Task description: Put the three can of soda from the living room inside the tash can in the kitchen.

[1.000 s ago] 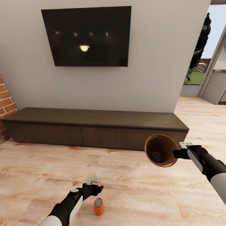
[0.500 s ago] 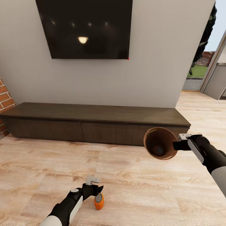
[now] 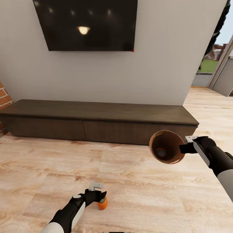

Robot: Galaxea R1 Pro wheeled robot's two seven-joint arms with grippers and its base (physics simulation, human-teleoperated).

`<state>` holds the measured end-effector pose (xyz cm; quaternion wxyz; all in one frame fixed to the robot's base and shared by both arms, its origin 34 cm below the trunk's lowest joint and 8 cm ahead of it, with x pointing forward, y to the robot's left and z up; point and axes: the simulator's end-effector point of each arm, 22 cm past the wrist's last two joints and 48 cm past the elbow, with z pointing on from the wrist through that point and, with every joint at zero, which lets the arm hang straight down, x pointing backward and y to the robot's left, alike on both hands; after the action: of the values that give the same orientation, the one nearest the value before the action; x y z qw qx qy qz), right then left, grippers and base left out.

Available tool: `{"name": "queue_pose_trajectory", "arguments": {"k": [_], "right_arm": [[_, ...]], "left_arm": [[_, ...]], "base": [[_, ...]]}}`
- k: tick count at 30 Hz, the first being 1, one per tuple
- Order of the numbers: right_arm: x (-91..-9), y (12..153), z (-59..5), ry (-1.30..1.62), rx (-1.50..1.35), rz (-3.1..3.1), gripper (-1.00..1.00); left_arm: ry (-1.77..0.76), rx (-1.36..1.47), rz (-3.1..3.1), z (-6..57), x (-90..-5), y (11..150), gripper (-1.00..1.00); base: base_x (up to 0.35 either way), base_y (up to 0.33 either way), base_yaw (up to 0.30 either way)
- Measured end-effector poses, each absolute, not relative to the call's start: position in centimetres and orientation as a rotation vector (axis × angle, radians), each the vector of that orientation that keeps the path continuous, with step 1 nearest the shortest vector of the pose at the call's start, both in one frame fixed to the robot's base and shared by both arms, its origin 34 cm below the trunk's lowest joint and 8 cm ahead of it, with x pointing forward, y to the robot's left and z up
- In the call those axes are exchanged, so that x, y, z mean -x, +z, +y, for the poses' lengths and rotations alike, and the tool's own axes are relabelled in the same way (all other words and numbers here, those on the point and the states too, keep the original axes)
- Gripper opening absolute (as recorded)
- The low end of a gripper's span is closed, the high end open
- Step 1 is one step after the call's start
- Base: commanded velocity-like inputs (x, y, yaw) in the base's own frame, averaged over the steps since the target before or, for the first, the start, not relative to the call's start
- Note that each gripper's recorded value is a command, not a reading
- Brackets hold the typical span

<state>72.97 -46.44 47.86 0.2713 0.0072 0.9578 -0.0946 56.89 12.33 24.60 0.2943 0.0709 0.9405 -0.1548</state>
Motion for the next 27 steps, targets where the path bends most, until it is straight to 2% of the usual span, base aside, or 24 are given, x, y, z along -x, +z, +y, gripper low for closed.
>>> {"name": "queue_pose_trajectory", "arguments": {"k": [27], "right_arm": [[-72.6,42.8,-46.4,-0.269,-0.007,2.661,-1.0]], "left_arm": [[-0.425,-0.174,2.576,12.5,-54.9,20.8,1.0]], "base": [[0.0,0.0,0.0]]}}
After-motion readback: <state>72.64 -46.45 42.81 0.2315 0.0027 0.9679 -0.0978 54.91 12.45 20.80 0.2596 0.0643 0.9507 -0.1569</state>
